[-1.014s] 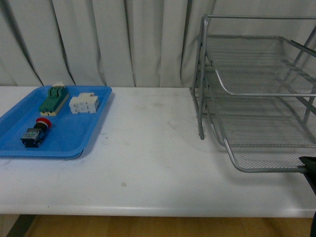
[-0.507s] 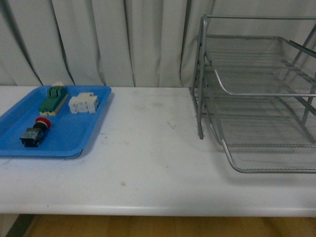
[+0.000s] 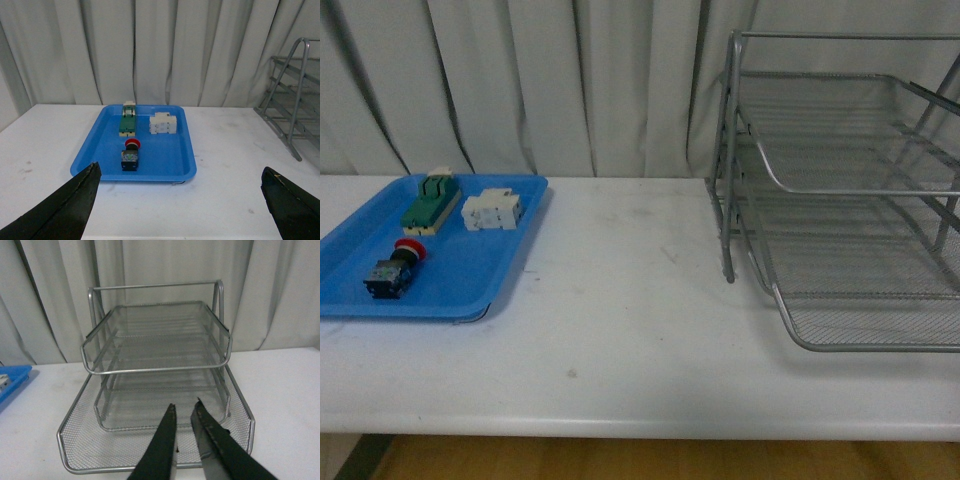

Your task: Place button on rack with both arms

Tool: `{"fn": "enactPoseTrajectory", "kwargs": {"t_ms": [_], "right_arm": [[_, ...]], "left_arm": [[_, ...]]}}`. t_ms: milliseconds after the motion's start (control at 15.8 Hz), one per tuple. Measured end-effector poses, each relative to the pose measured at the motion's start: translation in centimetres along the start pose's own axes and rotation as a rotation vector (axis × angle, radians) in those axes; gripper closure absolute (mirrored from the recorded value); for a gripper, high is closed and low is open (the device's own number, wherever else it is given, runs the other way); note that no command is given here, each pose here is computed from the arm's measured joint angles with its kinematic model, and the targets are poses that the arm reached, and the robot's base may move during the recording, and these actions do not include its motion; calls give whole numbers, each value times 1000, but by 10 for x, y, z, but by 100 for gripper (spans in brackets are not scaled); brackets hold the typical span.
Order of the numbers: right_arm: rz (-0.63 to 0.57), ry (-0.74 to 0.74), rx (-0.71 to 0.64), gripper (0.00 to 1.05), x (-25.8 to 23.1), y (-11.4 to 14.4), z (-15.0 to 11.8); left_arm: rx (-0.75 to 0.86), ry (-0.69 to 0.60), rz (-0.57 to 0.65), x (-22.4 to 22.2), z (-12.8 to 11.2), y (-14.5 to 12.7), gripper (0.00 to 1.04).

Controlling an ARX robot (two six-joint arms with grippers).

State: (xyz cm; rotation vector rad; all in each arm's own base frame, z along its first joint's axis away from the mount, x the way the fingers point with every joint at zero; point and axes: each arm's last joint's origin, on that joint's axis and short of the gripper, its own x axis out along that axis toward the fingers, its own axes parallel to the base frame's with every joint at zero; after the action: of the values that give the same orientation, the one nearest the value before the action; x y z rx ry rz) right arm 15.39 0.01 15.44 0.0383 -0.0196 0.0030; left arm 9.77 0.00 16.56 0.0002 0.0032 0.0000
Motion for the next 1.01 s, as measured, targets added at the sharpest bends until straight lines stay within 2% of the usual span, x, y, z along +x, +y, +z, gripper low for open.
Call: {"fn": "enactPoseTrajectory", "kwargs": {"t_ms": [63,127,1014], "right_arm": [[0,-14,-14,96,-5,0,5],[1,-26,-24,102,-11,0,10],[0,9,-32,103,-45,1,16]], "left_arm": [[0,0,0,0,0,0,7],[0,0,0,0,0,0,7],[0,0,0,0,0,0,7]]}}
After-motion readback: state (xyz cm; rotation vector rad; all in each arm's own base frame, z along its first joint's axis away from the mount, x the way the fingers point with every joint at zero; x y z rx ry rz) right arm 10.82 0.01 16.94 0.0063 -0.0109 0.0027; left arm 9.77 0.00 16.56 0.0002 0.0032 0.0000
